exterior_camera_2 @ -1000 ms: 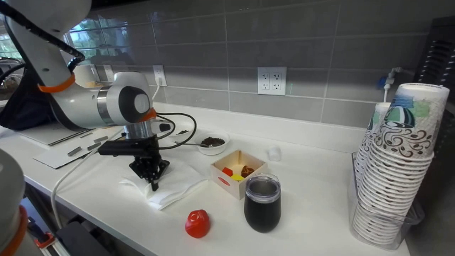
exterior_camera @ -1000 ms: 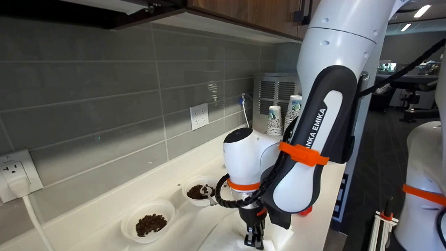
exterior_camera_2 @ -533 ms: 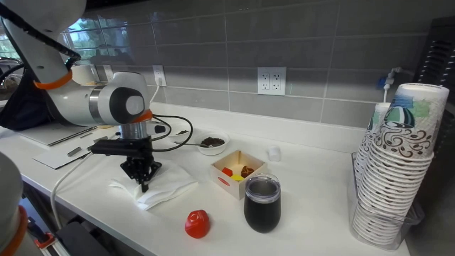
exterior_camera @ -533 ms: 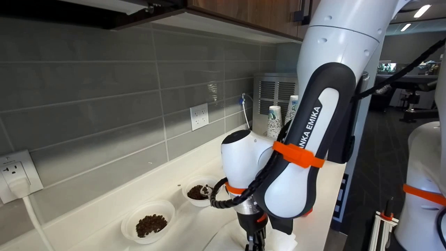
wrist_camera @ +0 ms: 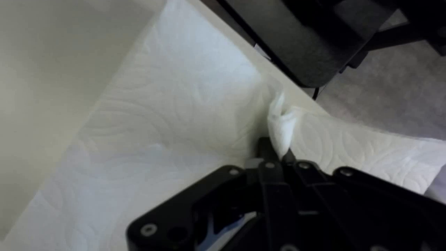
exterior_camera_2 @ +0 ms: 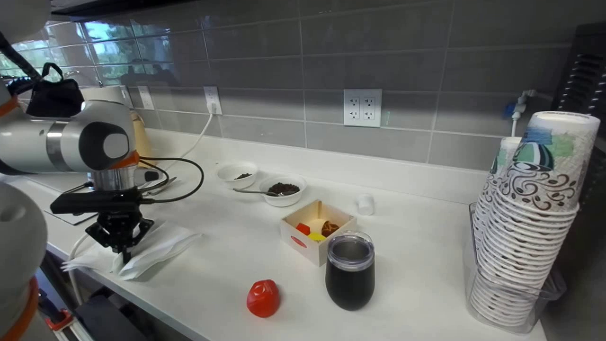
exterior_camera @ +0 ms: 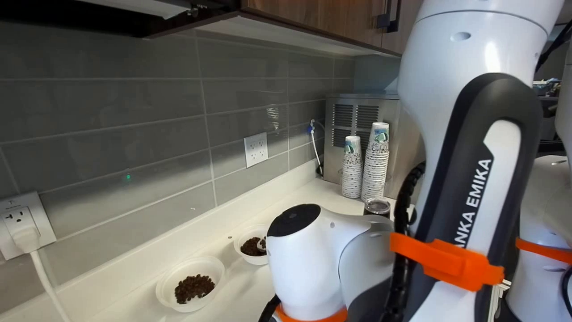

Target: Use the paper towel to clean the surface

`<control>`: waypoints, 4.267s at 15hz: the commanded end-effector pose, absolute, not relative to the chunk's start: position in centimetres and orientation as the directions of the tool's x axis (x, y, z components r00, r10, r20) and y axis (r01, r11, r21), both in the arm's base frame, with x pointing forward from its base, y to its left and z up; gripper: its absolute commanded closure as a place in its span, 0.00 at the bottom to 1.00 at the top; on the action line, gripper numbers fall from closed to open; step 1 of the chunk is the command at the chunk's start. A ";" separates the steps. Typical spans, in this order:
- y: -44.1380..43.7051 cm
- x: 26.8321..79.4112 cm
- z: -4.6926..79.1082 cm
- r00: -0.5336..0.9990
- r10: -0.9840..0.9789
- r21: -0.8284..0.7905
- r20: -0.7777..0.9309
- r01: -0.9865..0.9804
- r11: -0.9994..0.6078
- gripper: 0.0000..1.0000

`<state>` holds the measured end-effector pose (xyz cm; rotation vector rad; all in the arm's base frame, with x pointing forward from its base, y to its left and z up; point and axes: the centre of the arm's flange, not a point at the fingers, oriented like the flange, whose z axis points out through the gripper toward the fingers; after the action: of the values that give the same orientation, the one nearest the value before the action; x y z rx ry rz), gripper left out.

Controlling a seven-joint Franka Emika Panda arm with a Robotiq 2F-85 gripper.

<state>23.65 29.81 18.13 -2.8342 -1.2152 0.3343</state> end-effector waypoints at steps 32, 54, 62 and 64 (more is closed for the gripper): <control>28.4 34.0 20.7 0.745 0.645 -0.116 -0.170 0.635 -0.764 0.99; 33.7 37.1 27.0 0.796 0.595 -0.030 0.114 0.601 -0.798 0.02; 28.2 31.5 33.7 0.858 0.503 0.074 0.102 0.498 -0.864 0.01; 26.8 30.6 34.9 0.875 0.470 0.088 0.117 0.462 -0.882 0.00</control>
<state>33.60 30.03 31.53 -3.0464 -0.8675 -0.1633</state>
